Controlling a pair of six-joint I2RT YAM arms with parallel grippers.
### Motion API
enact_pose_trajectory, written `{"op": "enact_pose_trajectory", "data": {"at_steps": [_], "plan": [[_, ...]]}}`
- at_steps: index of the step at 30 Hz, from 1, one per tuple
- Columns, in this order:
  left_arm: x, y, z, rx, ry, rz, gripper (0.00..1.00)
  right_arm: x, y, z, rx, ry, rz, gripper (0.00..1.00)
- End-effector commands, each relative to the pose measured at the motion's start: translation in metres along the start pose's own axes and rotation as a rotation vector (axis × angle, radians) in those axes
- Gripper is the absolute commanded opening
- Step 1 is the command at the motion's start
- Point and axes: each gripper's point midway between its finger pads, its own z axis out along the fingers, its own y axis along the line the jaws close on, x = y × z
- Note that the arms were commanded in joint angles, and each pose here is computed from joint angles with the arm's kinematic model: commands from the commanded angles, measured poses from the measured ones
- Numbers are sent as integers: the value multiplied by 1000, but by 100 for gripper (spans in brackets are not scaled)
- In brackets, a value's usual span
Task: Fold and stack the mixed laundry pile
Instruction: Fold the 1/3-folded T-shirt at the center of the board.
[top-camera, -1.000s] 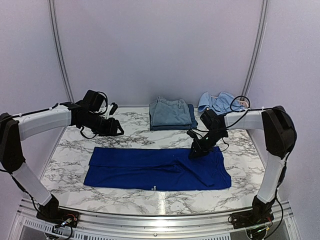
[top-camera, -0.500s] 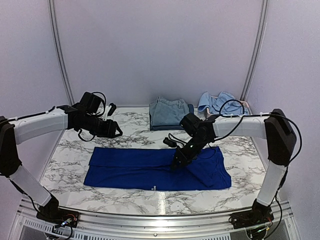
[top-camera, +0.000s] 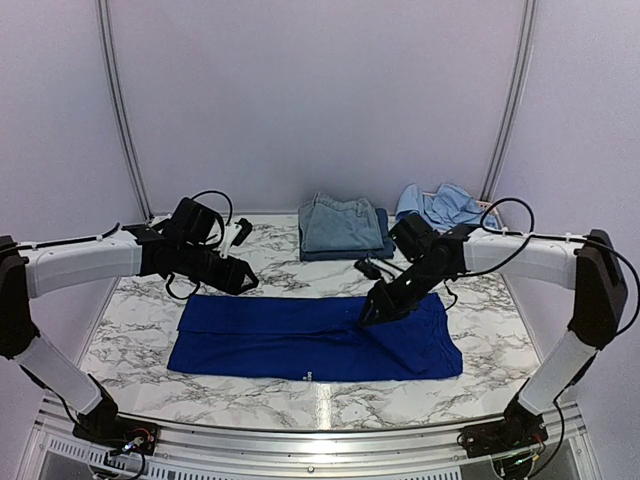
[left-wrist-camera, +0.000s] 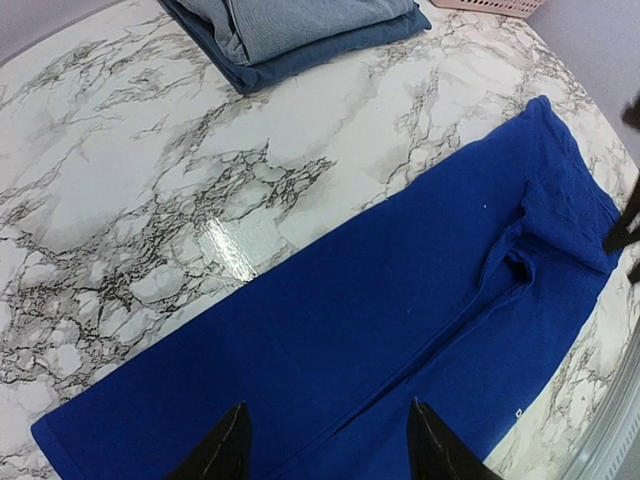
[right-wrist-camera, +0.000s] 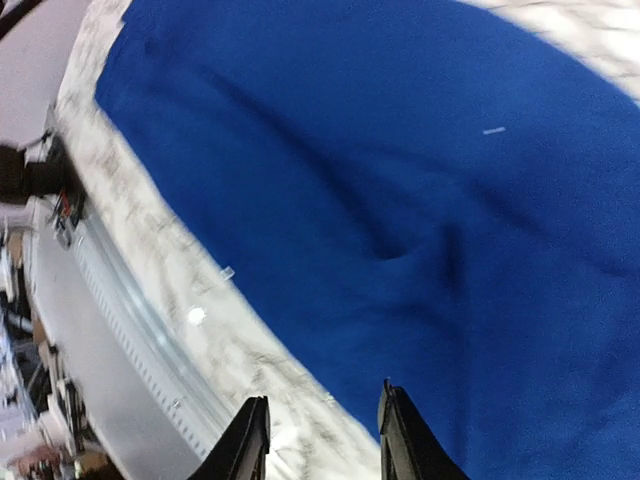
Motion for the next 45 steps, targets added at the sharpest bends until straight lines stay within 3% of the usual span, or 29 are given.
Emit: {"op": "enact_pose_trajectory", "data": {"at_steps": [1, 12, 18, 22, 29, 34, 42, 45], "plan": [[-18, 0, -2, -12, -59, 14, 55, -31, -76, -23, 203, -109, 129, 34], [-20, 3, -6, -32, -74, 16, 56, -46, -137, 1, 342, -25, 144, 38], [-19, 5, -4, -39, -70, 21, 56, -39, -124, 19, 234, 14, 131, 35], [-20, 4, -3, -38, -68, 27, 56, -29, -108, 27, 155, 44, 124, 27], [-20, 5, -3, -41, -67, 32, 56, -21, -90, 17, 126, 55, 101, 0], [-20, 4, -5, -38, -76, 33, 56, -20, -58, 11, 83, 43, 45, 0], [-21, 0, -14, -22, -117, 71, 58, 11, 8, 42, -26, 139, -52, 0], [-20, -7, -15, -1, -126, 114, 62, 29, 19, 50, -34, 192, -74, 16]]}}
